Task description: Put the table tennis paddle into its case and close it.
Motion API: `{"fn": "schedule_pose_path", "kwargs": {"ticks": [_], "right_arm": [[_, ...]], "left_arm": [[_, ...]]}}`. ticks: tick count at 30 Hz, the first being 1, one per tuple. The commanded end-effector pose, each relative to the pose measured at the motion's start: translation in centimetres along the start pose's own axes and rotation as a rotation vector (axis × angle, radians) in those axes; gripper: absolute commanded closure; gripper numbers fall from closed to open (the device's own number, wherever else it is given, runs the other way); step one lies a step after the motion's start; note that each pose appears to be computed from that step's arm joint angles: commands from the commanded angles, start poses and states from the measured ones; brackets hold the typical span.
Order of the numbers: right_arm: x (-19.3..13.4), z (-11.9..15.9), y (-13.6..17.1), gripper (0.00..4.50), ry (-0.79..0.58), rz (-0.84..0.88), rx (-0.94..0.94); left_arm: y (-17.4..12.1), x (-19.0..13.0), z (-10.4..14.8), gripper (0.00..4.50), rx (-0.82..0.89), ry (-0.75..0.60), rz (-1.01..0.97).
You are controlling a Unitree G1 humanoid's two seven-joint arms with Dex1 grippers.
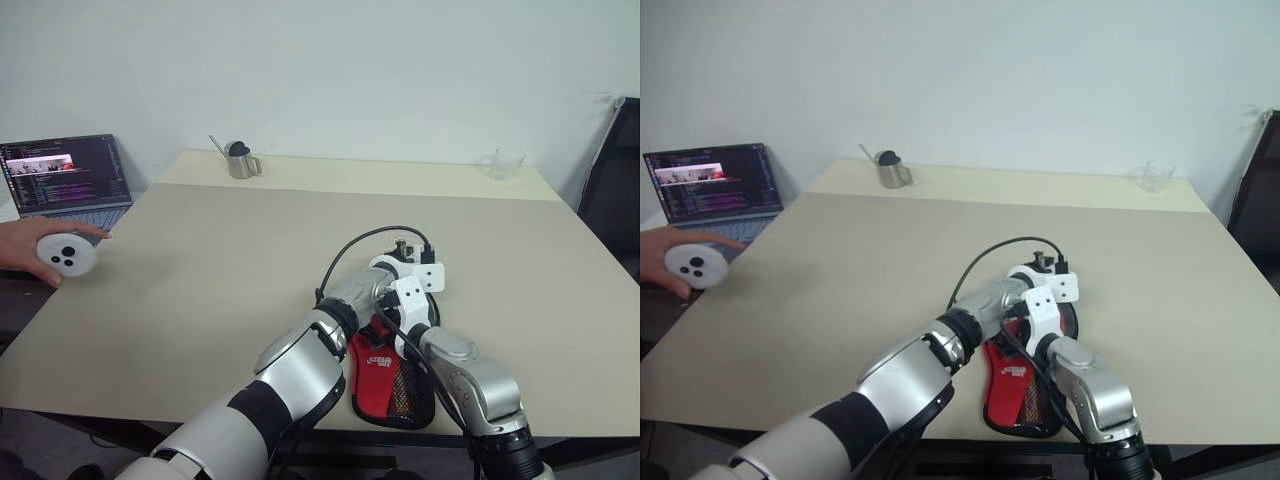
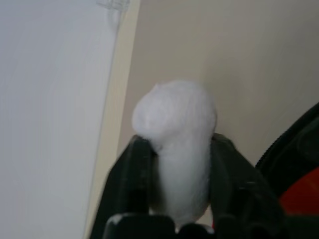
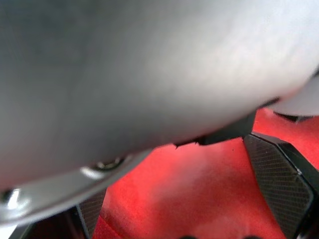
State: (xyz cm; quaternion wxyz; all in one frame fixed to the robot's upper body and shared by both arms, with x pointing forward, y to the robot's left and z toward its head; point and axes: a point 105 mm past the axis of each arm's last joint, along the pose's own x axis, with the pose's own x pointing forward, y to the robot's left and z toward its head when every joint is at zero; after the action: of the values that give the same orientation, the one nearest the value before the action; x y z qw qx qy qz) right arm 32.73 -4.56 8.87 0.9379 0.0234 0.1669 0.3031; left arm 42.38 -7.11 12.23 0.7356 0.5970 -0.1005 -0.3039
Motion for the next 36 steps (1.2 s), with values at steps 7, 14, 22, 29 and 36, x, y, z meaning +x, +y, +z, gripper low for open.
{"fn": "schedule_pose_path", "kwargs": {"ticks": [7,14,22,29,36], "right_arm": [[1.5,-2.7,-0.7,0.00,0.106,0.042,-0.015],[0.5,-1.5,-1.5,0.00,0.125,0.118,-0.126],[-3.0,-2.7,-2.2,0.00,0.239,0.212,-0.249],[-6.5,-3.2,-2.1,0.00,0.287,0.330,-0.309],[-11.3,-1.7,-4.1,0.00,0.322,0.377,-0.357]], "left_arm": [[-4.0,0.0,2.4,0.41,-0.016,-0.056,-0.097],[-2.8,-0.4,-0.6,0.41,-0.179,-0.012,-0.141],[4.0,-1.5,1.0,0.41,-0.726,-0.282,-0.181],[7.7,-3.1,-1.6,0.41,-0.790,-0.351,-0.156],[9.5,-7.2,-4.6,0.41,-0.819,-0.504,-0.325]]}}
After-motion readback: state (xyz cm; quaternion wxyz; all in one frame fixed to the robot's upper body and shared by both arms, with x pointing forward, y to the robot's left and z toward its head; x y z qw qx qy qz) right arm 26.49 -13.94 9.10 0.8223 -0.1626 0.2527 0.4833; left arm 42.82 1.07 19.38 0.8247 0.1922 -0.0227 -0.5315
